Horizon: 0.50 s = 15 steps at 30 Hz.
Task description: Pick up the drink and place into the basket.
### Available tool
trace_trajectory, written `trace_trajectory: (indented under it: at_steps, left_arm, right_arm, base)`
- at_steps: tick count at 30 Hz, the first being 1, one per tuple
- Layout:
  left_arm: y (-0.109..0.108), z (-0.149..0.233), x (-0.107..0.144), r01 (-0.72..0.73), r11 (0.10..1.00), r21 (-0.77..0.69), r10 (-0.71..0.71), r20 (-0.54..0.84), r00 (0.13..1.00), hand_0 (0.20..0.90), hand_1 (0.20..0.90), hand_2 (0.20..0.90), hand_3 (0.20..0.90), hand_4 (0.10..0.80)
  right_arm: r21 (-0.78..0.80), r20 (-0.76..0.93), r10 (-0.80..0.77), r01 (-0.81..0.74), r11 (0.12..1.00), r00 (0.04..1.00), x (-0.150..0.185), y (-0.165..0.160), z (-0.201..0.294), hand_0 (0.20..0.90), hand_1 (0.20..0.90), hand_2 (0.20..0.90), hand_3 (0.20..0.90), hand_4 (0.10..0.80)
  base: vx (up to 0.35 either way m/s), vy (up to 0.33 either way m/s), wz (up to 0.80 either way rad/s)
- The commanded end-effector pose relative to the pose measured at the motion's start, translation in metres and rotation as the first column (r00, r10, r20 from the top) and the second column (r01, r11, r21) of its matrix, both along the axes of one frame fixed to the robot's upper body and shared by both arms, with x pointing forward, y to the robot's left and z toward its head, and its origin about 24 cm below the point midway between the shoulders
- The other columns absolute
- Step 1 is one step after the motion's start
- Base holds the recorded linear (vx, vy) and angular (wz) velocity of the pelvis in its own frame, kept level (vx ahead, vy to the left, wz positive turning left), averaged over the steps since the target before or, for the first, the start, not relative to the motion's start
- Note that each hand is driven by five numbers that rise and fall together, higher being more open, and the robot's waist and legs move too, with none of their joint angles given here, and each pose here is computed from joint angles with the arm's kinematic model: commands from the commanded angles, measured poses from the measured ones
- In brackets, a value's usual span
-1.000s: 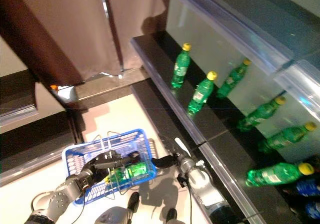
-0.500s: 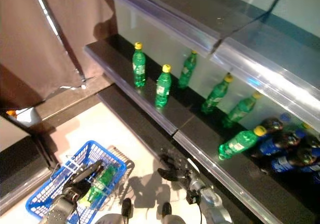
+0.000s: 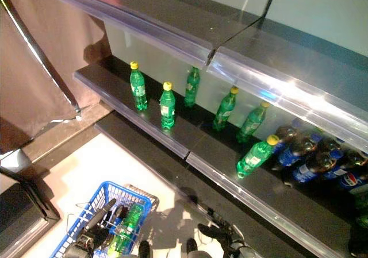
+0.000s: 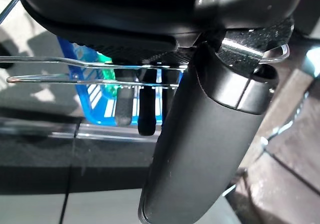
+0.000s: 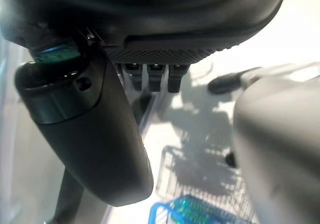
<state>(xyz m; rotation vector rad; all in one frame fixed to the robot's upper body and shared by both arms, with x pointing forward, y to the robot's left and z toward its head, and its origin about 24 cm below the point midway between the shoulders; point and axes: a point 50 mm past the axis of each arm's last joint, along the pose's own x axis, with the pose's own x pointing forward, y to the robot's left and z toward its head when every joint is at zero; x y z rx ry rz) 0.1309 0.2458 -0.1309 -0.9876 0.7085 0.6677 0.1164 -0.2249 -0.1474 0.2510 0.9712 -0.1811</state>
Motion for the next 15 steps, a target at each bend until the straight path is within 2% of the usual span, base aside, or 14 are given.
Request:
trace_trajectory:
  at_steps: [1,7,15]
  left_arm:
    - [0.028,0.047,0.056,-0.1,0.992,0.073,0.057,0.449,0.892,0.3,0.3,0.3,0.2,0.1]
    - [0.027,0.037,0.043,-0.123,0.991,0.047,0.091,0.424,0.901,0.3,0.3,0.3,0.2,0.1]
    - [0.029,0.037,0.04,-0.136,0.99,0.04,0.107,0.42,0.901,0.3,0.3,0.3,0.2,0.1]
  right_arm:
    - [-0.086,-0.038,-0.077,0.073,0.994,0.996,-0.011,-0.032,0.001,0.9,0.9,0.9,0.9,0.8]
    - [-0.141,-0.147,-0.08,0.06,0.988,0.986,-0.028,-0.04,-0.004,0.9,0.9,0.9,0.9,0.8]
    - [-0.185,-0.216,-0.066,0.026,0.982,0.974,-0.038,-0.045,-0.006,0.9,0.9,0.9,0.9,0.8]
  base:
    - [0.023,-0.022,-0.17]
    - [0.008,-0.009,-0.04]
    - [0.001,-0.004,0.0]
